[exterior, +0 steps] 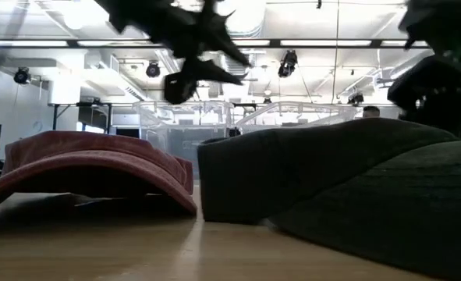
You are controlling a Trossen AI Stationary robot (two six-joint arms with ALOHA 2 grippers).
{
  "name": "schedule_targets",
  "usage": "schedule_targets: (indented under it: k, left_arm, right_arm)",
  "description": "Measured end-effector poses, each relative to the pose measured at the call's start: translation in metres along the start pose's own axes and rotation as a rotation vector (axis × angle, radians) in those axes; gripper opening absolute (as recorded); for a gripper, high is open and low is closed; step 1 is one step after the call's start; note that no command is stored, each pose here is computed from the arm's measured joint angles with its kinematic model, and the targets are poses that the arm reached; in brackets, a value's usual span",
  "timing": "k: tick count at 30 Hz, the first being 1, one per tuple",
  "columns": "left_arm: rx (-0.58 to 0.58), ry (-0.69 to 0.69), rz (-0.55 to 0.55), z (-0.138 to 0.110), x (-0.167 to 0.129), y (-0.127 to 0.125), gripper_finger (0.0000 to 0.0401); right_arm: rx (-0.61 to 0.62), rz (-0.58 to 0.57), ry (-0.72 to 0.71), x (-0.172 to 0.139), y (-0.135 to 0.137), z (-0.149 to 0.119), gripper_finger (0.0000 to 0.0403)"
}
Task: Pick & Place hat
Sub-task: Put the right black cap into the right transparent bin
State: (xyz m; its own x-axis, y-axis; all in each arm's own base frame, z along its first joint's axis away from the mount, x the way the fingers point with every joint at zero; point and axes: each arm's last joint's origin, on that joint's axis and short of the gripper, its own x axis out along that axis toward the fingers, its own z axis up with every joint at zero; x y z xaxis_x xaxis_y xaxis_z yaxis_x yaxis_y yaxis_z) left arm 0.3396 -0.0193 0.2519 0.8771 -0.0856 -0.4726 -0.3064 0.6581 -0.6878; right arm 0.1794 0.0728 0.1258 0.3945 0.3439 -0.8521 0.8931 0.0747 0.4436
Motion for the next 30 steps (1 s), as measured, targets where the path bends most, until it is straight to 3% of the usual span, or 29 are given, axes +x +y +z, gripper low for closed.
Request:
schedule_targets:
  k: [2,10,16,21,30]
  left_arm:
    - [-0.022,-0.013,-0.033,0.007,0.016,-0.01,0.0121]
    - [-0.065,0.041,-0.001,0.01,0.078,-0.026,0.0121]
    - [-0.104,0.168,0.15,-0.008,0.113,-0.011,0.0121]
    - [-0.163,0.215,0.128,-0.017,0.128,-0.005,0.0121]
    - [-0.165,0.21,0.09,-0.025,0.141,0.001,0.0121]
  right_arm:
    - [-0.021,0.012,0.004,0.005,-0.004,0.002,0.0228]
    - [-0.077,0.097,-0.01,0.021,-0.002,0.005,0.0228]
    - [-0.117,0.106,-0.053,0.02,-0.001,0.006,0.0228]
    - [-0.131,0.108,-0.064,0.02,-0.001,0.007,0.0228]
    - [-0.159,0.111,-0.08,0.02,0.002,0.007,0.0228]
